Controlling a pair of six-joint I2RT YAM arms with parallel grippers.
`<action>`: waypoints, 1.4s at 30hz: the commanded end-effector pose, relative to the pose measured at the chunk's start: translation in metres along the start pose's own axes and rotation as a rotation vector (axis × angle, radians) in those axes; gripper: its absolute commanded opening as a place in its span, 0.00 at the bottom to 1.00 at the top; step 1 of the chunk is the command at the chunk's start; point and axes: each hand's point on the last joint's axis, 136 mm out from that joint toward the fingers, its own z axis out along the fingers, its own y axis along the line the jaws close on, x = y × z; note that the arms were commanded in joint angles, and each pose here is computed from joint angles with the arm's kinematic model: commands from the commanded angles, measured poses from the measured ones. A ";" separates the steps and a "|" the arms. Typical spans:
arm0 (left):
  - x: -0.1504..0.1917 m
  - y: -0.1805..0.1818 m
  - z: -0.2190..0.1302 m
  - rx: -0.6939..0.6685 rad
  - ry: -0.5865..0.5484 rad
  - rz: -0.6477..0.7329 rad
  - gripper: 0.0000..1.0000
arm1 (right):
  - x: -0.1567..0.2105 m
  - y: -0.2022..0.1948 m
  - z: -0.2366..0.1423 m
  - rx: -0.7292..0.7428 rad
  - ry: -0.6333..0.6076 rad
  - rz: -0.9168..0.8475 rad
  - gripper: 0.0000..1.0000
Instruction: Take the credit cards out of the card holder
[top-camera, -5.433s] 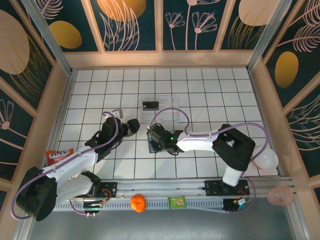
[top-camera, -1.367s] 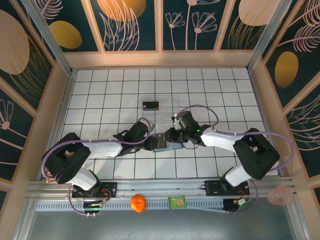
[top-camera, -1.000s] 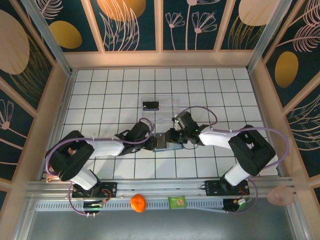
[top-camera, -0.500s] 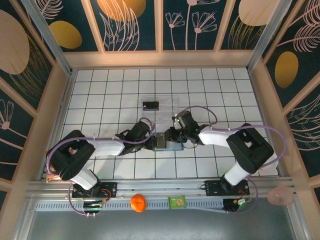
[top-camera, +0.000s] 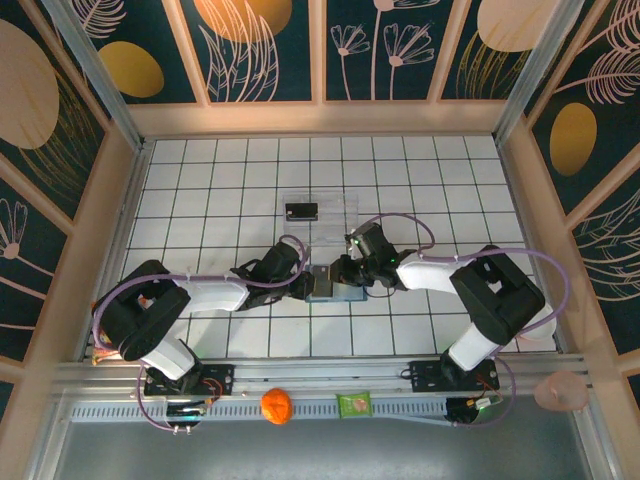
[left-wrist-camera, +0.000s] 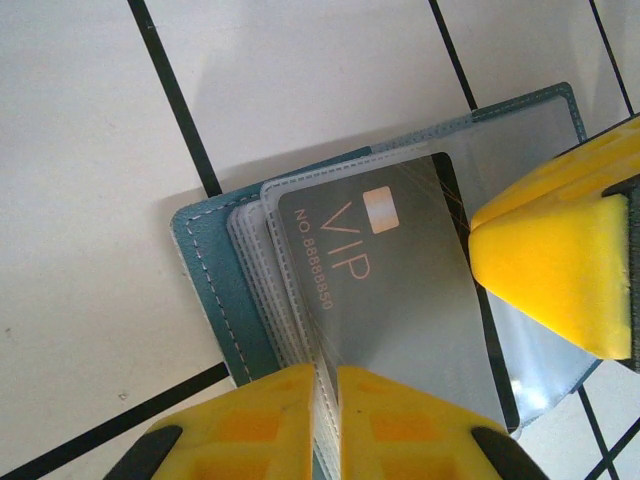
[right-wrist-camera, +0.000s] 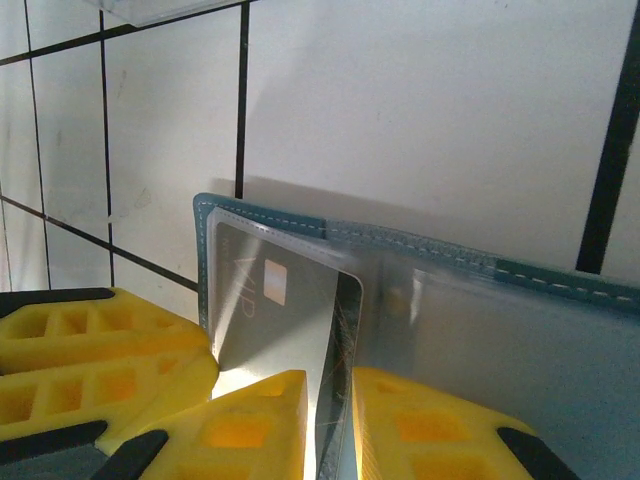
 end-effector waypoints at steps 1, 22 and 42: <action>0.021 0.013 0.005 -0.043 0.071 -0.012 0.13 | 0.001 -0.009 -0.002 0.030 -0.004 0.027 0.20; 0.023 0.011 0.005 -0.031 0.082 -0.013 0.12 | -0.002 -0.017 0.000 0.091 -0.020 -0.001 0.00; -0.002 0.001 -0.019 -0.035 -0.003 0.003 0.22 | -0.017 -0.002 -0.033 0.105 -0.144 -0.084 0.18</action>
